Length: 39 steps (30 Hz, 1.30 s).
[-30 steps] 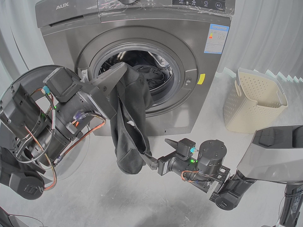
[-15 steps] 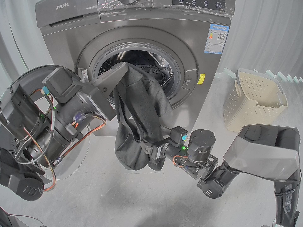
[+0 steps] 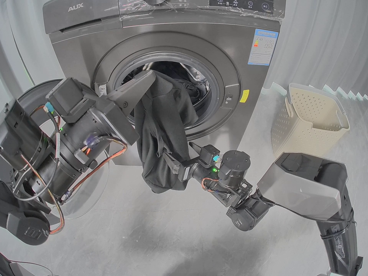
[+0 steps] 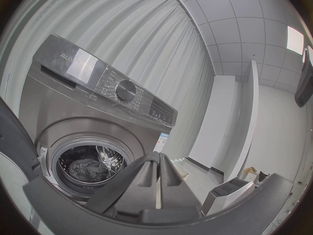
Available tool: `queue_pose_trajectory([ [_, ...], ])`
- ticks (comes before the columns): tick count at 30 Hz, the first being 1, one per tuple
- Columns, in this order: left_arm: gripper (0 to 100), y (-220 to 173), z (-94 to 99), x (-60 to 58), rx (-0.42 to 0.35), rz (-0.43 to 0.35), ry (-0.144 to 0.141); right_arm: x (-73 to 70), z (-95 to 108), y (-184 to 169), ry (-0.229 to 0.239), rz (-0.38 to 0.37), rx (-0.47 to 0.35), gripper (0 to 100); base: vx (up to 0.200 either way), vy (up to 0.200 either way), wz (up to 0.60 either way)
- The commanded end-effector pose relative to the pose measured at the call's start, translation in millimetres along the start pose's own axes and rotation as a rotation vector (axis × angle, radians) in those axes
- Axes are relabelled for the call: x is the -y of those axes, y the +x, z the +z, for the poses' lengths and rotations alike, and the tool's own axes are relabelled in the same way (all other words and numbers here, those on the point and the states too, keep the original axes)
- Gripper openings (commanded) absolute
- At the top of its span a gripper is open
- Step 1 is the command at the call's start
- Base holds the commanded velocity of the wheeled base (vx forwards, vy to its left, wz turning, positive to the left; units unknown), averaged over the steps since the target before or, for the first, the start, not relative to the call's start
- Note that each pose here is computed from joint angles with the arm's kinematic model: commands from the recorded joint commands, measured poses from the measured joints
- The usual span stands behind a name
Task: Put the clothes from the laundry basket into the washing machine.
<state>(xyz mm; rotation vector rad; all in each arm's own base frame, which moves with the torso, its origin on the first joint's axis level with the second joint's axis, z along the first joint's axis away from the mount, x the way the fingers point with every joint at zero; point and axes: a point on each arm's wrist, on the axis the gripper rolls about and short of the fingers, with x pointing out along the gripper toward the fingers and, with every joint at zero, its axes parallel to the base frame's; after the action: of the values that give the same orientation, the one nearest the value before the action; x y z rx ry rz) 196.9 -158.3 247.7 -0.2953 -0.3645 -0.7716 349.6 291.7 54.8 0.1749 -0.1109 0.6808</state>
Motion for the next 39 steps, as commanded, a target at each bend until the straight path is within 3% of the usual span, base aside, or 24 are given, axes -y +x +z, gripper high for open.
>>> queue_pose_trajectory([
  [1,0,0,1.8,0.7,0.006,-0.001,-0.002,0.7,-6,6,0.0,0.002,0.015,0,0.0,0.0,0.0],
  [9,0,1,-1.0,-3.5,-0.002,0.016,0.002,11.2,18,-2,0.002,-0.026,0.047,0,0.0,0.0,0.0],
  [14,0,1,-6.8,-16.7,-0.03,0.061,0.019,27.7,61,-19,-0.002,-0.083,0.091,0,0.0,0.0,0.0],
  [17,0,1,-11.1,-18.8,-0.044,0.069,0.018,37.2,82,-29,-0.009,-0.109,0.121,0,0.0,0.0,0.0],
  [27,0,-1,-24.9,-24.6,-0.095,0.097,0.017,38.5,113,-51,-0.008,-0.139,0.157,0,0.0,0.0,0.0],
  [32,0,2,-21.1,-24.3,-0.073,0.094,0.017,34.1,93,-64,0.006,-0.133,0.064,0,0.0,0.0,0.0],
  [33,0,4,-17.3,-23.7,-0.056,0.091,0.019,30.2,77,-72,0.008,-0.122,-0.003,0,0.0,0.0,0.0],
  [36,0,6,-12.5,-23.0,-0.034,0.088,0.02,24.4,49,-76,0.012,-0.107,-0.095,0,0.0,0.0,0.0],
  [39,0,7,-8.3,-22.4,-0.016,0.086,0.023,13.5,31,-73,0.015,-0.073,-0.126,0,0.0,0.0,0.0],
])
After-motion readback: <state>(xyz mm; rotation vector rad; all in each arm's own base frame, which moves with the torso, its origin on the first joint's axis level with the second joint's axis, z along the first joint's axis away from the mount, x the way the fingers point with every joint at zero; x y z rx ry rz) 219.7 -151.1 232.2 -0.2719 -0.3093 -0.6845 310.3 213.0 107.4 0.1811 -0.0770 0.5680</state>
